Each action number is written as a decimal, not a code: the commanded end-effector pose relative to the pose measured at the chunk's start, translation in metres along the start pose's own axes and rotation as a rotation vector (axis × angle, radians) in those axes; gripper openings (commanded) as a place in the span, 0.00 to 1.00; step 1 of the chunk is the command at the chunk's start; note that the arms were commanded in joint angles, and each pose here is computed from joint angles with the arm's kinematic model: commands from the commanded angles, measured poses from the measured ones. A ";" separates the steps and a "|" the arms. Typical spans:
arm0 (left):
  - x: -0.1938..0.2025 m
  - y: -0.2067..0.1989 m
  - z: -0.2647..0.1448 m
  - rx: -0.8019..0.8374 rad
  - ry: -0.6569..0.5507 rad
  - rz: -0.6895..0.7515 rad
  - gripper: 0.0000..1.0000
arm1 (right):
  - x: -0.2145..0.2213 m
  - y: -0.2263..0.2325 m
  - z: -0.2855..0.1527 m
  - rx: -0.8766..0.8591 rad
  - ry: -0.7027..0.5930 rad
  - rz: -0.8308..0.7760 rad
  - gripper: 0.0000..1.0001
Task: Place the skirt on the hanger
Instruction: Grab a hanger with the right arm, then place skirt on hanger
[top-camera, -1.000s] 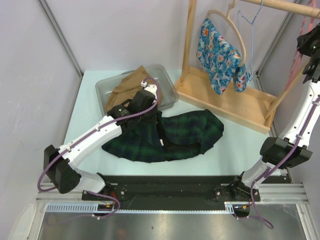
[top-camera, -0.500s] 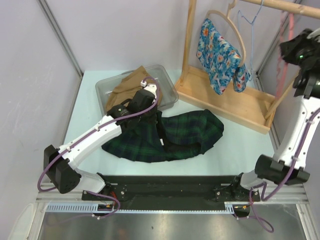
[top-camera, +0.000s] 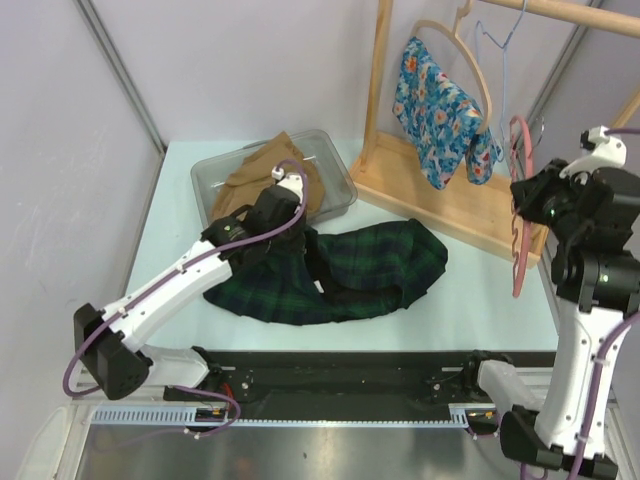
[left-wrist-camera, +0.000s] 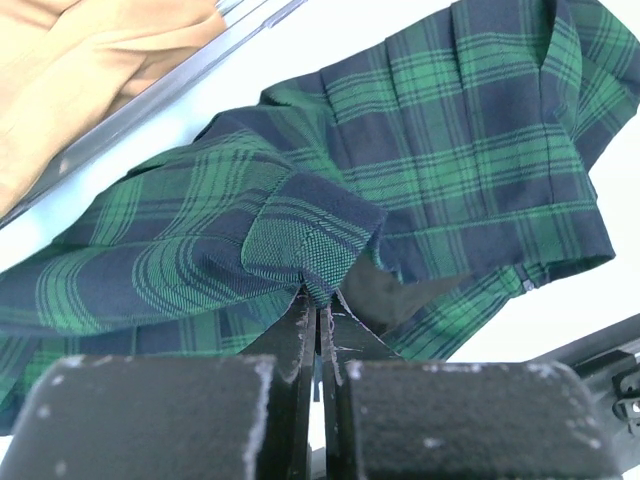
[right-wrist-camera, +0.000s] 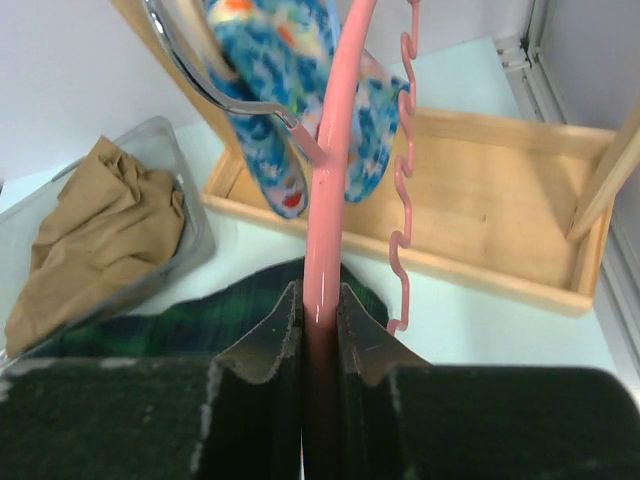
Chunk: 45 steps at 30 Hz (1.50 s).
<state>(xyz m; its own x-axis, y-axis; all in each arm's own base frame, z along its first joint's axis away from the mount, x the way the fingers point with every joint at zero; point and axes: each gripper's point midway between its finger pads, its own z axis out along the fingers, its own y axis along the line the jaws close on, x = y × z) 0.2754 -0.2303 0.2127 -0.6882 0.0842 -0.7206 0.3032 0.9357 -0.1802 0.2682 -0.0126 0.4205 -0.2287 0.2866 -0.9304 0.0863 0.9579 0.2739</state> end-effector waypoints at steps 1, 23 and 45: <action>-0.001 0.007 -0.020 0.009 -0.039 0.002 0.00 | -0.023 0.019 -0.049 -0.054 -0.166 -0.016 0.00; 0.022 0.046 -0.049 -0.102 -0.034 -0.033 0.00 | 0.025 0.152 -0.101 -0.883 0.129 -0.103 0.00; 0.007 0.077 -0.056 -0.186 -0.018 -0.074 0.00 | 0.151 0.181 -0.127 -1.161 0.585 -0.378 0.00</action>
<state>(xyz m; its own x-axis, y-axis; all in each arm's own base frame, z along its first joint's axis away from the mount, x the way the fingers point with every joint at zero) 0.2470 -0.1366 0.2065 -0.7311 0.0130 -0.6822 0.1060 0.9898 -0.0947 0.1433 0.2041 0.3570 -0.4935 -0.2873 -0.8209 -0.8404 0.4006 0.3650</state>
